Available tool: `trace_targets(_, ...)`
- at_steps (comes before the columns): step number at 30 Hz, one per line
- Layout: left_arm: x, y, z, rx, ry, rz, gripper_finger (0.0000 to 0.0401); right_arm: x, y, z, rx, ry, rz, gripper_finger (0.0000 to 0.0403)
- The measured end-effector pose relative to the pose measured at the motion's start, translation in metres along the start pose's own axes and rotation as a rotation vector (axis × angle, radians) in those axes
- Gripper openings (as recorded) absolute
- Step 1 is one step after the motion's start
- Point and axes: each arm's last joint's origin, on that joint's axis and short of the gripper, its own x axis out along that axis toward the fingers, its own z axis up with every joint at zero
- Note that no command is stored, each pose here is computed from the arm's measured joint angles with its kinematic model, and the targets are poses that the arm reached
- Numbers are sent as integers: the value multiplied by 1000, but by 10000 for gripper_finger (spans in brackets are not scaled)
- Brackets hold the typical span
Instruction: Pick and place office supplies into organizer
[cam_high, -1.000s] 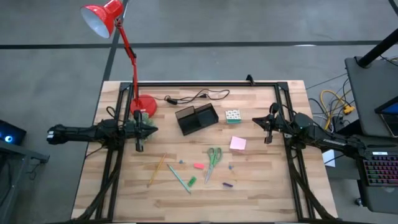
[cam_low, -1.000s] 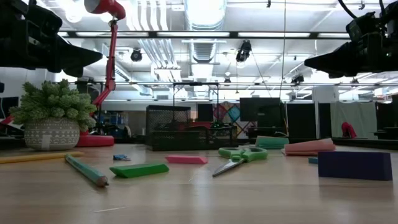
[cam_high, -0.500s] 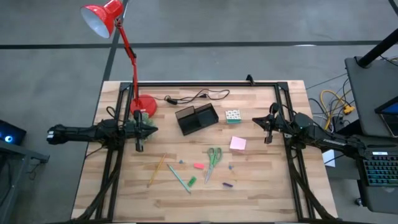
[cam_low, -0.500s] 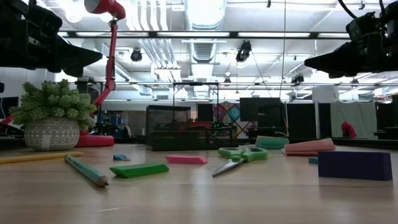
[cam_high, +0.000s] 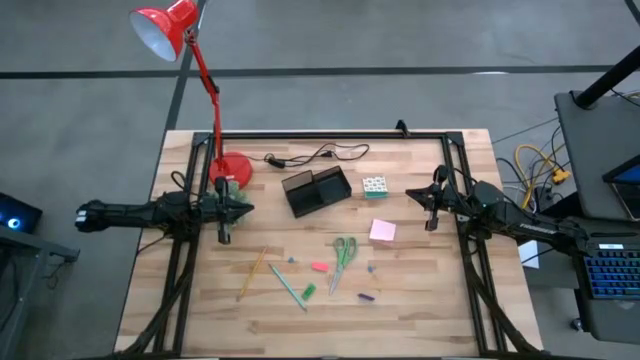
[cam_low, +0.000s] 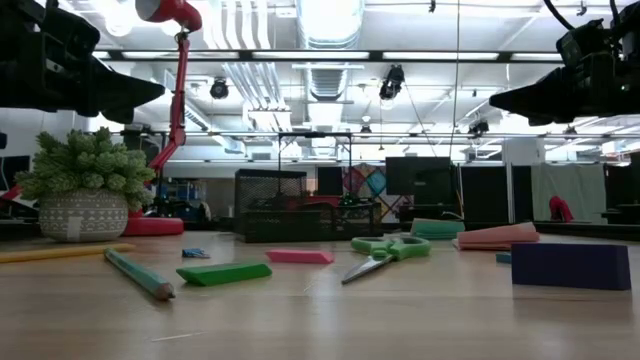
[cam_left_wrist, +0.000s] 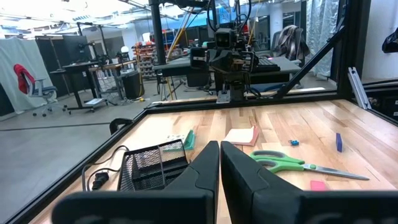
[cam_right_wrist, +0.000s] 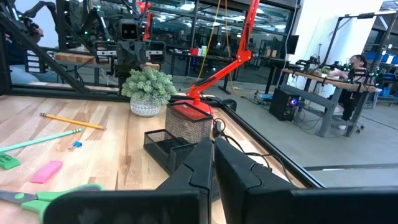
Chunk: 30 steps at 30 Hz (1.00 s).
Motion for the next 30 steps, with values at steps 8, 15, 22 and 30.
trace_targets(8, 0, 0, 0, -2, 0, 0, 1, 0, 0, 0, -11, -5, -1, 9)
trace_targets(15, 0, 0, 2, -10, -16, 1, 1, 0, 0, 2, -222, -18, -6, 9)
trace_targets(22, 0, 2, 6, 101, -53, 52, 1, -1, -2, 12, -266, -125, -38, 9)
trace_targets(30, 0, 3, 9, 145, -76, 87, 1, -2, -3, 21, -190, -216, -59, 9)
